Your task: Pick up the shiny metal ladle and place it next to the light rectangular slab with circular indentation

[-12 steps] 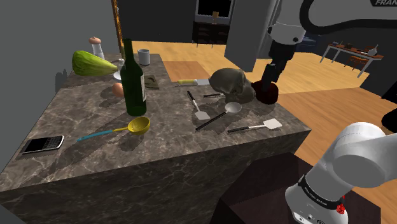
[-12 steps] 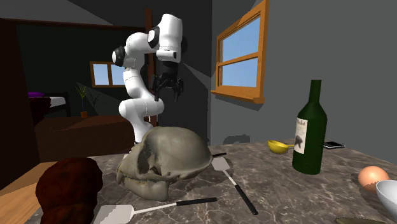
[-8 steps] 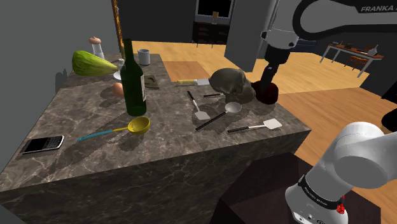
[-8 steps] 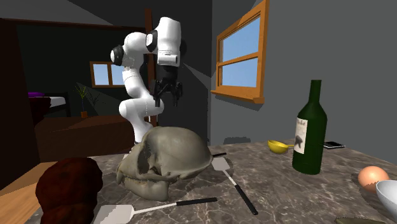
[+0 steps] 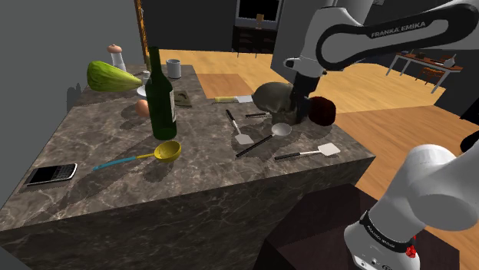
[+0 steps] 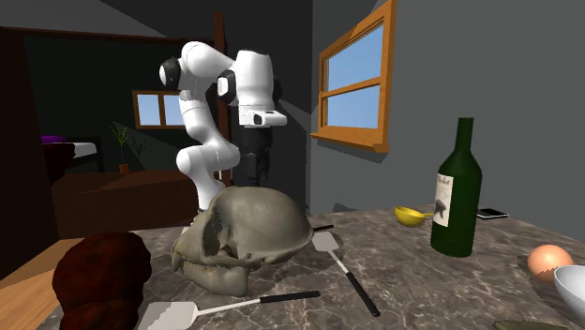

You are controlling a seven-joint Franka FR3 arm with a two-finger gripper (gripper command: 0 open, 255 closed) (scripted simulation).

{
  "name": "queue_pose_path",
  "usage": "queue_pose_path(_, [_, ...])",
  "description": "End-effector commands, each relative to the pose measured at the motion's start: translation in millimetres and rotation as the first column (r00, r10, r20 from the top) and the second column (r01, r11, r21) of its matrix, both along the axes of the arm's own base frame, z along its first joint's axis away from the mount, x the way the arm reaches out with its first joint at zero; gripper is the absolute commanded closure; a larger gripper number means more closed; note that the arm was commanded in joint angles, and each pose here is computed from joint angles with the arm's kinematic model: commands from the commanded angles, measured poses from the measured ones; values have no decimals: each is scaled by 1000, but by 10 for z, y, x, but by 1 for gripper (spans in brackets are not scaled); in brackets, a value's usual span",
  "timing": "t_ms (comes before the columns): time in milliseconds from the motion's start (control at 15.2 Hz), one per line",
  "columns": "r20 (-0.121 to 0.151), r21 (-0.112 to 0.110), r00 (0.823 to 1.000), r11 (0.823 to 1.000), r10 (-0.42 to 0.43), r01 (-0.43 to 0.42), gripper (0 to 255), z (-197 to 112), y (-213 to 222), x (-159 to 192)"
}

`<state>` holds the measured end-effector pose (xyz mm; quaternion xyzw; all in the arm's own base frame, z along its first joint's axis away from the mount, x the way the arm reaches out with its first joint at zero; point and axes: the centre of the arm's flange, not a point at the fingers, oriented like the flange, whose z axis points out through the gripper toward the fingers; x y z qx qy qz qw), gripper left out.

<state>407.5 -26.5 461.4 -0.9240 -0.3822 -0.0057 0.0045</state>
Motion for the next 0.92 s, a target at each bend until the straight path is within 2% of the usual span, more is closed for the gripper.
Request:
queue_pose_path(0, [2, 24, 987, 987, 159, -159, 0, -174, 45, 176])
queue_pose_path(66, [2, 36, 973, 972, 230, -230, 0, -269, 74, 263])
queue_pose_path(198, [6, 60, 929, 928, 369, -369, 0, -459, 155, 427])
queue_pose_path(330, [14, 83, 866, 862, 500, -500, 0, -646, 264, 576])
queue_pose_path(462, [25, 104, 784, 778, 620, -619, 0, -832, 397, 708])
queue_pose_path(528, [28, 110, 758, 752, 651, -650, 0, -882, 438, 740])
queue_pose_path(858, [28, 110, 758, 752, 651, -650, 0, -1144, 468, 726])
